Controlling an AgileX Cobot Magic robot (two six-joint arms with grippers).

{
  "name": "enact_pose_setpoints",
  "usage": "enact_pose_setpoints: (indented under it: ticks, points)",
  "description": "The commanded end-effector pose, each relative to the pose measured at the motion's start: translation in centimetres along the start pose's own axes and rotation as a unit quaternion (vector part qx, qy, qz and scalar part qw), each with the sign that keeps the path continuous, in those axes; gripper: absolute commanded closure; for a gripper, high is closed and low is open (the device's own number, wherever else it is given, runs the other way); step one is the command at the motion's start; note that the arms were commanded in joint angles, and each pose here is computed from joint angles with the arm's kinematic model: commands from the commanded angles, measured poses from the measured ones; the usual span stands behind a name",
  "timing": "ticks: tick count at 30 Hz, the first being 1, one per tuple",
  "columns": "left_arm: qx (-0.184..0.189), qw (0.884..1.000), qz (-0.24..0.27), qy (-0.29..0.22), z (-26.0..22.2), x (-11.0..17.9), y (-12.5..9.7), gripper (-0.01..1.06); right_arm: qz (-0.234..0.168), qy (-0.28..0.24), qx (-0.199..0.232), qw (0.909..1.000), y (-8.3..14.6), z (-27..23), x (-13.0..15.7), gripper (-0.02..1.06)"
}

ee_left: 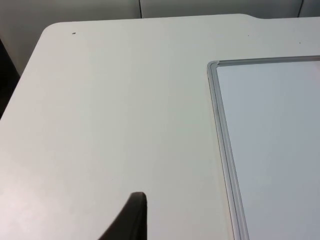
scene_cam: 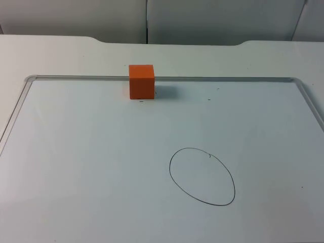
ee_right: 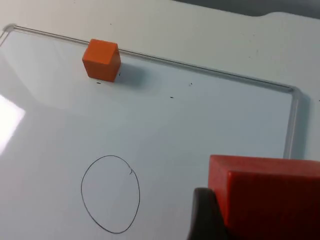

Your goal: Pick up one cube with the left hand and another cube with the right hand. First place the cube in the right hand at the target position, then stack the cube in the left hand on top.

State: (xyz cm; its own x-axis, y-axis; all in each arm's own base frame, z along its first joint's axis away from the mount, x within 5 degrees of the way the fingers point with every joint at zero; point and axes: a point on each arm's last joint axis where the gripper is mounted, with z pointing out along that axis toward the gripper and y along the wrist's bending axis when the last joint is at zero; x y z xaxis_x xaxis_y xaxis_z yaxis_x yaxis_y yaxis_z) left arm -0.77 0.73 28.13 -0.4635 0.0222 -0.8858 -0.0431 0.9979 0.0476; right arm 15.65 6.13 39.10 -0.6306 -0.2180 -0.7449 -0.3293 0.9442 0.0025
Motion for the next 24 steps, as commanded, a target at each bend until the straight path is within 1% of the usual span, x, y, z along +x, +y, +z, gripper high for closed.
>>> enact_pose_setpoints:
  ticks: [1, 3, 4, 6, 8, 9, 12, 14, 15, 16, 19, 20, 21, 22, 23, 24]
  points:
    - [0.004, 1.000, -0.007, -0.004, 0.1, 0.1, -0.1, 0.00, 0.002, -0.020, -0.006, 0.9998, 0.2, 0.1, -0.1, 1.05]
    - [0.016, 1.000, -0.002, -0.022, -0.4, -0.5, -0.3, 0.00, 0.002, -0.023, -0.006, 0.9997, 0.2, 0.1, -0.1, 1.05]
    - [0.016, 1.000, -0.002, -0.022, -0.4, -0.5, -0.3, 0.00, 0.002, -0.023, -0.006, 0.9997, 0.2, 0.1, -0.1, 1.05]
    - [0.040, 0.997, -0.001, -0.061, -1.5, -1.8, -0.7, 0.00, -0.001, -0.030, -0.007, 0.9995, 0.2, 0.1, -0.2, 1.05]
    - [0.062, 0.995, -0.003, -0.083, -1.9, -3.4, -1.0, 0.00, -0.001, -0.032, -0.007, 0.9995, 0.2, 0.1, -0.3, 1.05]
    - [0.062, 0.995, -0.003, -0.083, -1.9, -3.4, -1.0, 0.00, -0.001, -0.032, -0.007, 0.9995, 0.2, 0.1, -0.3, 1.05]
    - [0.104, 0.989, 0.011, -0.102, -1.5, -6.4, -1.8, 0.00, -0.001, -0.034, -0.007, 0.9994, 0.2, 0.1, -0.3, 1.05]
    - [0.126, 0.985, 0.032, -0.112, -0.6, -8.5, -2.3, 0.00, -0.001, -0.035, -0.007, 0.9994, 0.2, 0.1, -0.3, 1.05]
    - [0.126, 0.985, 0.032, -0.112, -0.6, -8.5, -2.3, 0.00, -0.001, -0.035, -0.007, 0.9994, 0.2, 0.1, -0.3, 1.05]
    - [0.130, 0.984, 0.043, -0.114, -0.1, -9.7, -2.4, 0.00, -0.001, -0.037, -0.007, 0.9993, 0.2, 0.1, -0.3, 1.05]
    - [0.140, 0.982, 0.049, -0.117, 2.1, -13.2, -2.7, 0.00, -0.001, -0.050, -0.008, 0.9987, 0.2, 0.1, -0.6, 1.05]
    - [0.140, 0.982, 0.049, -0.117, 2.1, -13.2, -2.7, 0.00, -0.001, -0.050, -0.008, 0.9987, 0.2, 0.1, -0.6, 1.05]
    - [0.147, 0.982, 0.047, -0.107, 3.5, -15.0, -2.9, 0.00, -0.001, -0.054, -0.009, 0.9985, 0.2, 0.1, -0.7, 1.05]
    - [0.148, 0.982, 0.045, -0.105, 3.8, -15.4, -2.9, 0.00, -0.001, -0.058, -0.009, 0.9983, 0.2, 0.1, -0.7, 1.05]
    - [0.157, 0.983, 0.033, -0.088, 5.5, -17.2, -3.1, 0.00, -0.001, -0.062, -0.009, 0.9980, 0.2, 0.1, -0.8, 1.05]
    - [0.161, 0.984, 0.025, -0.078, 6.7, -18.3, -3.3, 0.00, -0.001, -0.064, -0.010, 0.9979, 0.2, 0.1, -0.8, 1.05]
